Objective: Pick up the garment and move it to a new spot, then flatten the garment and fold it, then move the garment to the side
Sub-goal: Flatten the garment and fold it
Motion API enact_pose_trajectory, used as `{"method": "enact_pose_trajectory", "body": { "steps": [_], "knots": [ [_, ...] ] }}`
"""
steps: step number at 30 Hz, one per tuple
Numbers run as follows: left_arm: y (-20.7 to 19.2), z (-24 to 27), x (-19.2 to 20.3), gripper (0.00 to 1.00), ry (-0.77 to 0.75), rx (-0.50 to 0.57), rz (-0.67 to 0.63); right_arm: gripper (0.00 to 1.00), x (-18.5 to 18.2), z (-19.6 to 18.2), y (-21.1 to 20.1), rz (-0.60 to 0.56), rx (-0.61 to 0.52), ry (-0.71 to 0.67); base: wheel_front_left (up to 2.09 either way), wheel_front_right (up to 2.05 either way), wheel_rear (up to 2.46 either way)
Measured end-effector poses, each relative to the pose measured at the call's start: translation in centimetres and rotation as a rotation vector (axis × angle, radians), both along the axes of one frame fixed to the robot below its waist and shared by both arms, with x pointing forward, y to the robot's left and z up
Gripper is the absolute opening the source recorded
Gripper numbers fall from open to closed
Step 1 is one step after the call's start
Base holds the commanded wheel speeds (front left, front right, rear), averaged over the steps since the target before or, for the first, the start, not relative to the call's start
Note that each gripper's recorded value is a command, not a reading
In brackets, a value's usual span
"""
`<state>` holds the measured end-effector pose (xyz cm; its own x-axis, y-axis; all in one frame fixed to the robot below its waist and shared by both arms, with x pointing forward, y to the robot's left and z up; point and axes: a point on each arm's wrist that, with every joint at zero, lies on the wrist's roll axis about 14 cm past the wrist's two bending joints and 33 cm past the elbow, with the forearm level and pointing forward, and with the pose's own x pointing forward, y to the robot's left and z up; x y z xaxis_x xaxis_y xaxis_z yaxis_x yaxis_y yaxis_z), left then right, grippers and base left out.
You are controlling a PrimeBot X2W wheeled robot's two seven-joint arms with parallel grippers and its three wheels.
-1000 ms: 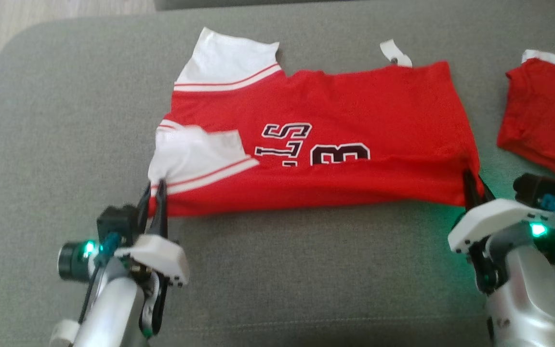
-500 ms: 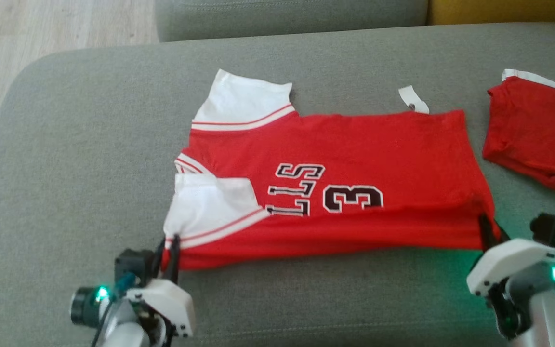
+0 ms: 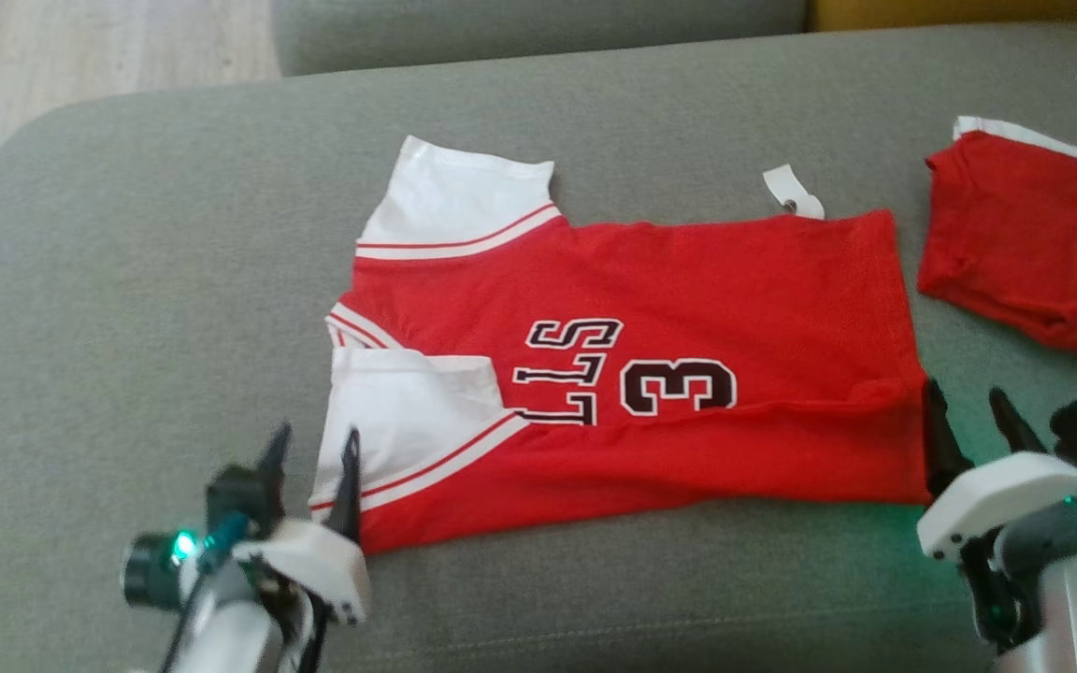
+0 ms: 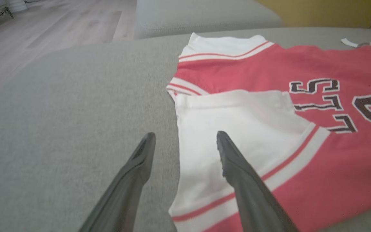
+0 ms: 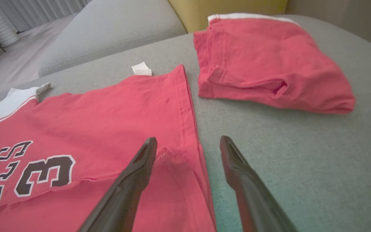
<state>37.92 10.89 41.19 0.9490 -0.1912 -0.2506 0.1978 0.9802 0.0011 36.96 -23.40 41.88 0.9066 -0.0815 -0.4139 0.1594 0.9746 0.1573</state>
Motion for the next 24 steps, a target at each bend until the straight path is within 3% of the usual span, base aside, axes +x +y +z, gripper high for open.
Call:
{"method": "enact_pose_trajectory", "body": {
  "steps": [5,14,17,24],
  "knots": [
    [-0.6,3.0,3.4,1.0,-0.111,-0.018,-0.017,1.0,1.7,2.4,0.4,0.028,-0.054,-0.099,0.0,0.0,0.0],
    [-4.0,7.1,11.1,1.0,-0.208,0.002,-0.225,1.0,6.0,6.5,0.4,0.058,-0.143,-0.239,0.0,0.0,0.0],
    [-5.5,7.4,14.0,1.0,-0.161,0.044,-0.324,1.0,7.6,7.5,0.3,0.07,-0.179,-0.265,0.0,0.0,0.0],
    [-5.4,4.6,20.2,1.0,0.075,0.167,-0.377,1.0,10.8,8.4,-0.2,0.082,-0.233,-0.284,0.0,0.0,0.0]
  ]
}}
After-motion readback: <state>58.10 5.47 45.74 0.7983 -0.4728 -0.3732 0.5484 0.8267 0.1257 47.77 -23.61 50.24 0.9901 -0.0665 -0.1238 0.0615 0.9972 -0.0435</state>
